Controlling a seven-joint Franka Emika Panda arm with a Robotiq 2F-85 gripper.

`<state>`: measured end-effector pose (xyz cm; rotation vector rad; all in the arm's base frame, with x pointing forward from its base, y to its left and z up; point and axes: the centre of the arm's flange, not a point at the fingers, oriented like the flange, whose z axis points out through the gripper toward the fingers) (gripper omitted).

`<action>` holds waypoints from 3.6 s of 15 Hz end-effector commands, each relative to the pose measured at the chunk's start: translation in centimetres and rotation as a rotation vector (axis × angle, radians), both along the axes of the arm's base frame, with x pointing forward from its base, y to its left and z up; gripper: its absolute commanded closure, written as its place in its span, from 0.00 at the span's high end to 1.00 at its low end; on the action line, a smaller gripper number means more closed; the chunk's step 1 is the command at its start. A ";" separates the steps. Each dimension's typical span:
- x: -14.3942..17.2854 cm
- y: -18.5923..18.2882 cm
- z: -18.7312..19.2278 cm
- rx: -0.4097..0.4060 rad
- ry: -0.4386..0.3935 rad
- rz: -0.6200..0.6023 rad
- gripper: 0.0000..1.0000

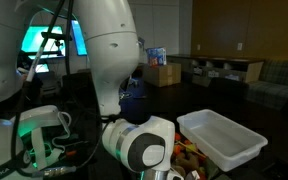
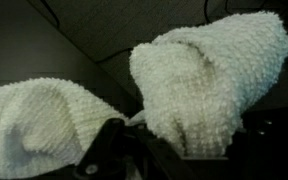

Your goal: Pick up the towel, push the objects on the table to the left then place the towel inside the storage bin

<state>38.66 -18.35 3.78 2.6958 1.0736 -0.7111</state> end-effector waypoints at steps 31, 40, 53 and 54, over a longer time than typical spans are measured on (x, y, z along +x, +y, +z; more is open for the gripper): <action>4.9 25.6 -3.9 0.308 -0.028 -0.087 0.11; 7.1 37.0 -3.9 0.253 -0.088 -0.208 0.10; 15.2 39.3 -3.1 0.122 -0.204 -0.630 0.10; 15.2 38.6 -2.9 0.125 -0.198 -0.624 0.10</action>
